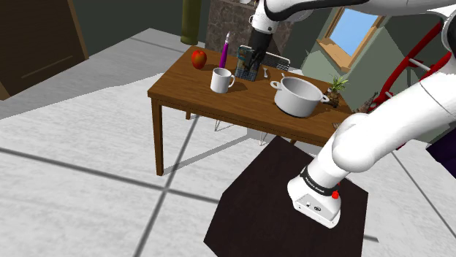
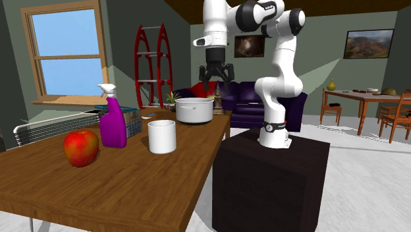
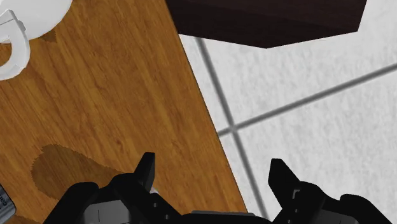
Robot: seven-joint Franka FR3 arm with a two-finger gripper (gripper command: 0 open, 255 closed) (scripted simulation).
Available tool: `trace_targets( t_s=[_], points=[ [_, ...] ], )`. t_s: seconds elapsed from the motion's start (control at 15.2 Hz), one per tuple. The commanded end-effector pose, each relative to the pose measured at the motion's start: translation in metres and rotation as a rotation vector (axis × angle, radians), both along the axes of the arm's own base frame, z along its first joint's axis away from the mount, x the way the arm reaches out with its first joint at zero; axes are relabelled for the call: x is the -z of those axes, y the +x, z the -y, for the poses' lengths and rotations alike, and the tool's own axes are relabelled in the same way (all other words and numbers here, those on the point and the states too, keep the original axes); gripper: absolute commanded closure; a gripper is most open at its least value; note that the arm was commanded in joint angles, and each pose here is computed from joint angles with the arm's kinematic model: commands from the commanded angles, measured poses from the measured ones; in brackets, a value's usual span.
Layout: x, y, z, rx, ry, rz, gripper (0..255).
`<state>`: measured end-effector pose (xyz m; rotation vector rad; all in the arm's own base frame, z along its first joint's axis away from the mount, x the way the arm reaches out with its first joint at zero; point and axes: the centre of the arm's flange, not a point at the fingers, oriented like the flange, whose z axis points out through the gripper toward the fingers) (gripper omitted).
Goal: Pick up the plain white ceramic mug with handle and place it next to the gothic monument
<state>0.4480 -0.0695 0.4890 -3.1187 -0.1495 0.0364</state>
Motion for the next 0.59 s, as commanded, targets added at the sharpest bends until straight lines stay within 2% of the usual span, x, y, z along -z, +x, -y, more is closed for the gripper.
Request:
trace_targets(
  t_s=[0.0, 0.53],
  points=[
    [0.011, 0.023, 0.008, -0.001, -0.003, 0.005, 0],
    [0.061, 0.111, 0.028, -0.006, -0.011, 0.02, 0]
  ],
)
